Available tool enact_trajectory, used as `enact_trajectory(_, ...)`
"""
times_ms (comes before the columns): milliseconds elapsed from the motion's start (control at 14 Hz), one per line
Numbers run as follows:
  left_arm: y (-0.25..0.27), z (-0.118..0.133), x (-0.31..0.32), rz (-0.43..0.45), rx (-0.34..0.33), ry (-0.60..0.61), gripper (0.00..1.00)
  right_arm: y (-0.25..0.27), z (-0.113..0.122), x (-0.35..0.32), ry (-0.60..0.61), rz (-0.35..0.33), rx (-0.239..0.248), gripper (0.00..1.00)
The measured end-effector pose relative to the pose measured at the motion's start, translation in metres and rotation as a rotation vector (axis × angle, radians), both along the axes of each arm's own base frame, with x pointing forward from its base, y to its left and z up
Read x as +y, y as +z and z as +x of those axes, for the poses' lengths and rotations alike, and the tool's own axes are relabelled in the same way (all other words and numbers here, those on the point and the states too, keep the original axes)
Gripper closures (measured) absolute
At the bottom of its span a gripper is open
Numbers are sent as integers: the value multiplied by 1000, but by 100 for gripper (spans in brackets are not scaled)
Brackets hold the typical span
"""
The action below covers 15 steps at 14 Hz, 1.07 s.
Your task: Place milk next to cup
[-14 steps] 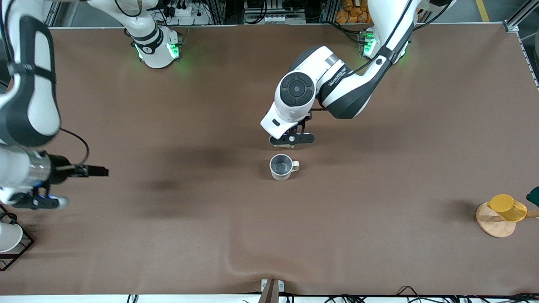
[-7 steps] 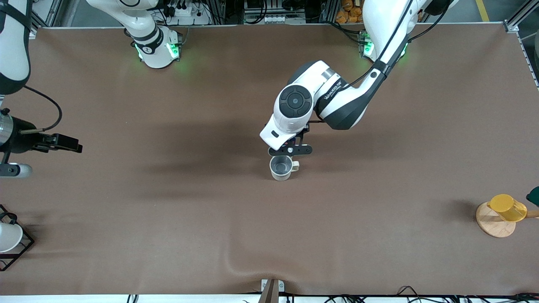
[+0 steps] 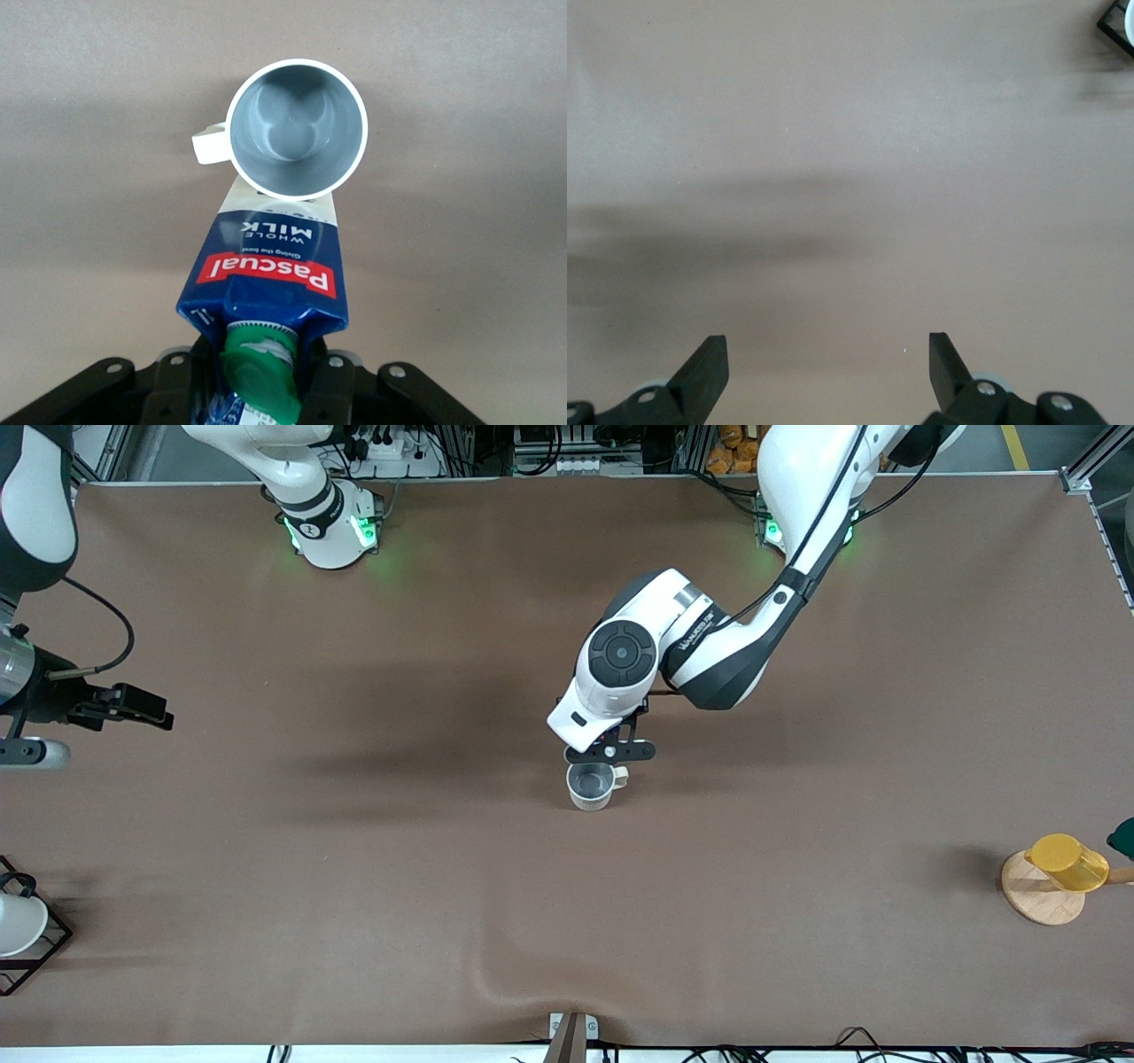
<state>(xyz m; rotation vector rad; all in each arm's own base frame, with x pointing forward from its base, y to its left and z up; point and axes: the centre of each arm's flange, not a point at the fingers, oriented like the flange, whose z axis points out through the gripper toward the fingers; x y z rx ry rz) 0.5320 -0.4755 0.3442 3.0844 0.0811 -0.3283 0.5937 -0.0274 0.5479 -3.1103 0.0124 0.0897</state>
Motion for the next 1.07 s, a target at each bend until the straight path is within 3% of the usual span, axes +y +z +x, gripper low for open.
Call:
enact_trajectory(143, -3, -1, -1, 6, -1, -1, 55, 3, -9, 9, 16, 4, -15, 0)
enact_trajectory(500, 4, 1, -4, -3, -15, -2, 6, 31, -27, 10, 20, 2, -24, 0)
enact_trajectory(571, 12, 1, -5, -11, -25, -3, 0, 39, -30, 9, 19, 1, -28, 0)
enact_trajectory(857, 86, -7, 5, -7, -61, -11, 0, 58, -44, -6, -10, -4, -25, 0)
enact_trajectory(1071, 191, 4, 68, -12, -156, 68, 0, 56, -46, -4, -7, -3, -18, 0)
